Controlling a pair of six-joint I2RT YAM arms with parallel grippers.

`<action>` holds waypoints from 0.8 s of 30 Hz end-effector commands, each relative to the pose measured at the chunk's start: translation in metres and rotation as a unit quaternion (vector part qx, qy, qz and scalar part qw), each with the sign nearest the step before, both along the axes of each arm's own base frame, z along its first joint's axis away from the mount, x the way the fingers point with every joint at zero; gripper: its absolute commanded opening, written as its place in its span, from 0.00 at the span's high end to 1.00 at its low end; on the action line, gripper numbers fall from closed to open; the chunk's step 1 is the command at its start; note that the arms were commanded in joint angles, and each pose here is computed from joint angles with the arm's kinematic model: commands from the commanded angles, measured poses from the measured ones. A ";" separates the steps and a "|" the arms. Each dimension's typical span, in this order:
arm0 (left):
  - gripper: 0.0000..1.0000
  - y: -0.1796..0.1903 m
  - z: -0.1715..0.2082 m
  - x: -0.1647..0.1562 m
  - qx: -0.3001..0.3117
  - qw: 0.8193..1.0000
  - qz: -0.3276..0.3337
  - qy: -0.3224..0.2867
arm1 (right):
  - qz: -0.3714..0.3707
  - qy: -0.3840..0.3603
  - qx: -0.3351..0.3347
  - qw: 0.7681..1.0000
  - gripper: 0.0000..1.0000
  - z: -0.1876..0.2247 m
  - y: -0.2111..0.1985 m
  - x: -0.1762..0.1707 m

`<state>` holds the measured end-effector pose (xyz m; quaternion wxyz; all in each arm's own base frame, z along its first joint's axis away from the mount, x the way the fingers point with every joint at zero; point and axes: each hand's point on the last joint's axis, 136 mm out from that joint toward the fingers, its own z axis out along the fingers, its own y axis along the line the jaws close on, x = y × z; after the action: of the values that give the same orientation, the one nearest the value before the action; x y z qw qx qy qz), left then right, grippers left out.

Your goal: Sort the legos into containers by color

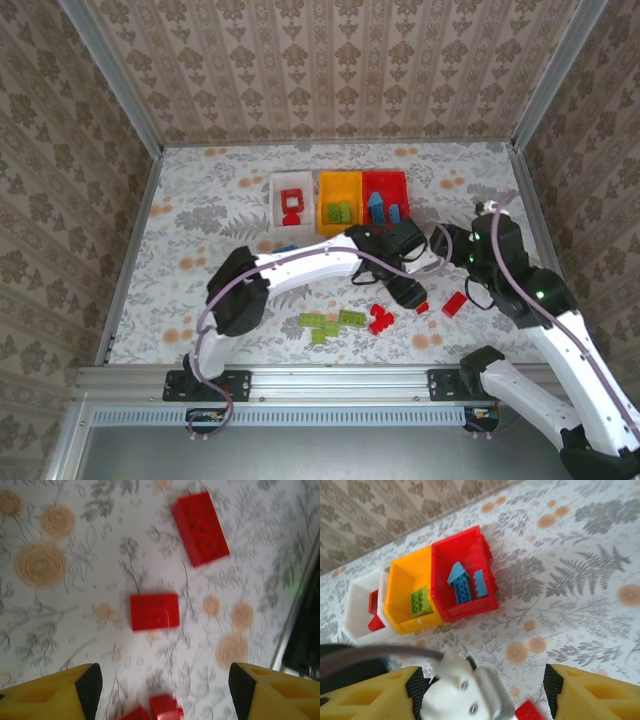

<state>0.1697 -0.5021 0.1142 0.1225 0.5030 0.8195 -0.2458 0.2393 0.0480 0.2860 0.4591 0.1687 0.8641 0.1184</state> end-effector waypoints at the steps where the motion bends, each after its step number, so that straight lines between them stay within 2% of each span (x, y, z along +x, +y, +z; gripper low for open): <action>1: 0.30 0.006 -0.010 0.010 0.045 0.991 0.102 0.076 | -0.029 -0.044 -0.021 0.998 0.32 0.028 -0.017 -0.003; 3: 0.30 0.000 -0.004 0.021 0.041 0.980 0.156 0.118 | -0.033 -0.095 -0.018 0.995 0.32 0.050 -0.020 -0.001; 7: 0.33 -0.007 0.003 0.034 0.046 0.941 0.253 0.219 | -0.036 -0.157 -0.029 0.987 0.32 0.081 -0.023 0.003; 10: 0.33 -0.001 0.008 0.038 0.085 0.925 0.288 0.233 | -0.030 -0.177 -0.048 0.983 0.31 0.096 -0.022 0.009; 14: 0.33 0.000 -0.001 0.032 0.110 0.876 0.359 0.304 | -0.014 -0.202 -0.076 0.976 0.30 0.110 -0.017 0.019; 24: 0.31 -0.006 -0.028 0.016 0.144 0.791 0.485 0.344 | -0.013 -0.204 -0.079 0.976 0.28 0.106 -0.021 0.008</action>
<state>0.1981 -0.5081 0.1001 -0.1085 0.0114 0.9697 -0.2187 0.2573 0.0348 0.3817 0.6219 0.1098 0.7711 0.0815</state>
